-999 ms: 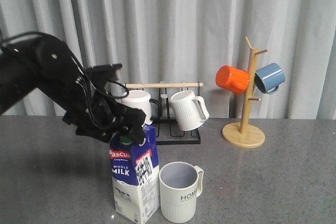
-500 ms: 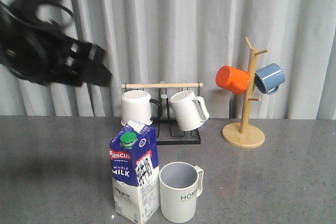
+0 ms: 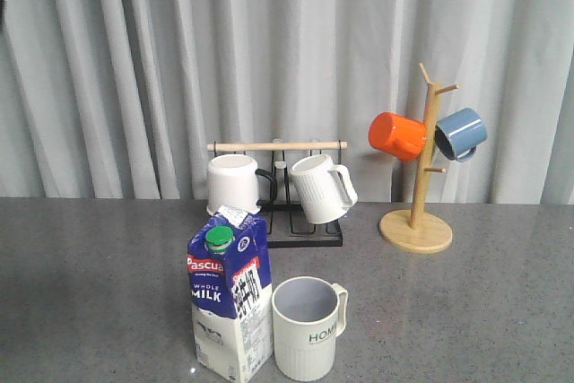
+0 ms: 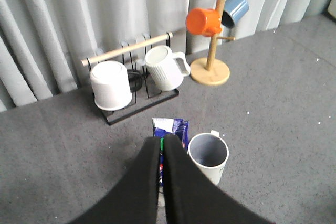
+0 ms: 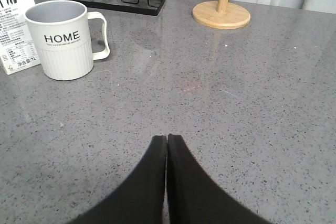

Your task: Place milk next to cup

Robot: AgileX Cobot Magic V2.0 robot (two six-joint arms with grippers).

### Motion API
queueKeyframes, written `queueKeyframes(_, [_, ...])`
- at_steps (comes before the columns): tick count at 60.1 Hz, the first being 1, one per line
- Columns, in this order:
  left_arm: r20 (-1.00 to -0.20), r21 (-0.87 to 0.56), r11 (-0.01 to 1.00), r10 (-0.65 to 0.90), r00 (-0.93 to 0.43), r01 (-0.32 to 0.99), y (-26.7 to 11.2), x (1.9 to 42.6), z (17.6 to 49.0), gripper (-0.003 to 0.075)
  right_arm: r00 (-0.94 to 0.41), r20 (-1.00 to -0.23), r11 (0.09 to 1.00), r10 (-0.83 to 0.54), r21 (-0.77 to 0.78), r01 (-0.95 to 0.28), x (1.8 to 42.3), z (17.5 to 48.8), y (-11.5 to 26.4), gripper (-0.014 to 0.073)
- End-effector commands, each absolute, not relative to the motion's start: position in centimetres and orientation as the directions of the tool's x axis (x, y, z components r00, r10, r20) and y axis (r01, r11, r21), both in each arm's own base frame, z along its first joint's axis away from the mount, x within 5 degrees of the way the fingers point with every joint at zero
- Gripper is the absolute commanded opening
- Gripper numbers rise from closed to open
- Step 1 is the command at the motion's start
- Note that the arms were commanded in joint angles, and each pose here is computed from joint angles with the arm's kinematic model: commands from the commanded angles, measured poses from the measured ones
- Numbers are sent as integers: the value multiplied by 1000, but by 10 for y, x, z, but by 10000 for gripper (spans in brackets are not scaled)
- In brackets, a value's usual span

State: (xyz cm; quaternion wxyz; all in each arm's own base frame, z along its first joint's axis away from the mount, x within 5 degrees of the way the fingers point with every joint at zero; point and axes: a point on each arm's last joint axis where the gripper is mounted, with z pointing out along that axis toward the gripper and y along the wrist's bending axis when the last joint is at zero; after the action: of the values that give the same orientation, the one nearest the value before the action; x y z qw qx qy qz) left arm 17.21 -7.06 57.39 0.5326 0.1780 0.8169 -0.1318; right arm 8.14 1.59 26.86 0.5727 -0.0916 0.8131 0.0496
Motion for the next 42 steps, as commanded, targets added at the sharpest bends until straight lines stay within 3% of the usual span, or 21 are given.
queueKeyframes(1, [-949, -23, 898, 119, -291, 440, -66, 154, 588, -8, -251, -964, 975, -90, -34, -218, 84, 283, 18, -5])
queueKeyframes(42, [-953, -11, 907, 119, -280, 422, -62, 149, 590, -8, -251, -964, 975, -90, -34, -218, 84, 283, 18, -5])
